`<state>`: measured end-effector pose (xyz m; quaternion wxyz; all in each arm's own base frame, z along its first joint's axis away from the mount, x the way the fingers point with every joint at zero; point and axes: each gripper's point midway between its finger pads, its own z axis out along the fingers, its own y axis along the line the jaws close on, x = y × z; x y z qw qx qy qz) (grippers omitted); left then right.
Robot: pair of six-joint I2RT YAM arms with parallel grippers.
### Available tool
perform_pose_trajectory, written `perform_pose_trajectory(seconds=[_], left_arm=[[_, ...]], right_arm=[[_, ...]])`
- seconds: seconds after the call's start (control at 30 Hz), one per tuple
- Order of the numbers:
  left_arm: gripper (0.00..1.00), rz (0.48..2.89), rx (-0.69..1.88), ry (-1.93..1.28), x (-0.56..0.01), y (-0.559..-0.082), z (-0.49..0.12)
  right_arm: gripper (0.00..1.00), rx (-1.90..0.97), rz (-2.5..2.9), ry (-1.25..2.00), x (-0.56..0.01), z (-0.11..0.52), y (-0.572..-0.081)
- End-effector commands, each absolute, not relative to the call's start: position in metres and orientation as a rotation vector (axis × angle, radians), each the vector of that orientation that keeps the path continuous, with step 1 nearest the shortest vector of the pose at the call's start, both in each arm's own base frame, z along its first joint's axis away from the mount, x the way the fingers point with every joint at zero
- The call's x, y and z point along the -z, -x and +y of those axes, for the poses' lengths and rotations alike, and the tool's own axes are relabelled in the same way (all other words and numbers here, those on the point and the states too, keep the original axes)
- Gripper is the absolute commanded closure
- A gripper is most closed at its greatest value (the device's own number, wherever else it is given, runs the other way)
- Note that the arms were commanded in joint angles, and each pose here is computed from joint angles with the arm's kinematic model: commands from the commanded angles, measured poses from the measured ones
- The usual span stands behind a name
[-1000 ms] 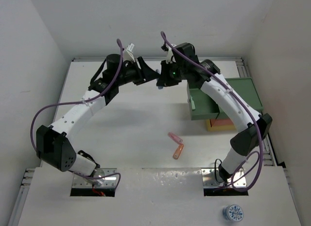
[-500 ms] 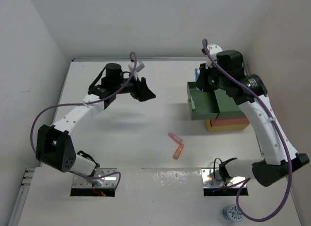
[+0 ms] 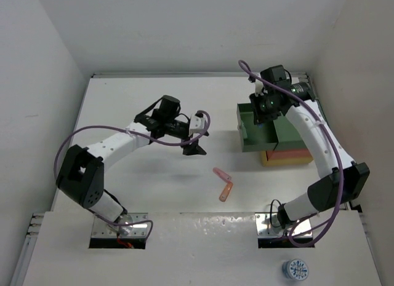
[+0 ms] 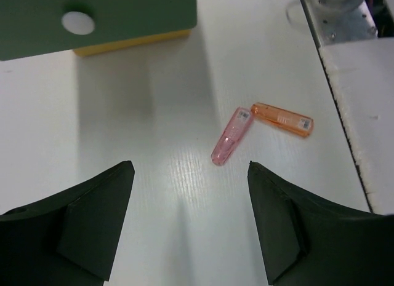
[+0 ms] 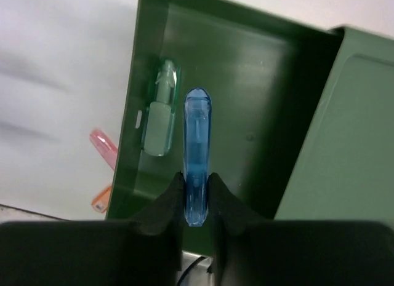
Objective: Sort the stationery into containers
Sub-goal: Place the stationery in the drawer.
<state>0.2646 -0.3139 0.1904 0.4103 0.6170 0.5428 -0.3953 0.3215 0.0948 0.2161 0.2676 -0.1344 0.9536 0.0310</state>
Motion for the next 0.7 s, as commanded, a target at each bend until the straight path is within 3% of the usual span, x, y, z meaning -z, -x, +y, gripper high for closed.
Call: perform_pose_trajectory(seconds=[0.0, 0.13, 0.2, 0.67], left_arm=[[0.19, 1.138, 0.938, -1.718, -0.179, -0.256, -0.325], [0.21, 1.085, 0.943, -1.816, -0.151, -0.249, -0.337], [0.22, 1.050, 0.935, -1.875, -0.138, -0.245, -0.346], [0.35, 0.925, 1.021, -2.039, -0.080, -0.221, -0.388]], right_arm=[[0.72, -0.063, 2.603, 0.401, -0.212, 0.090, -0.315], [0.58, -0.068, 2.616, 0.400, -0.211, 0.092, -0.316], [0.55, -0.071, 2.617, 0.402, -0.215, 0.092, -0.316], [0.54, -0.283, 2.476, 0.368, -0.281, 0.119, -0.321]])
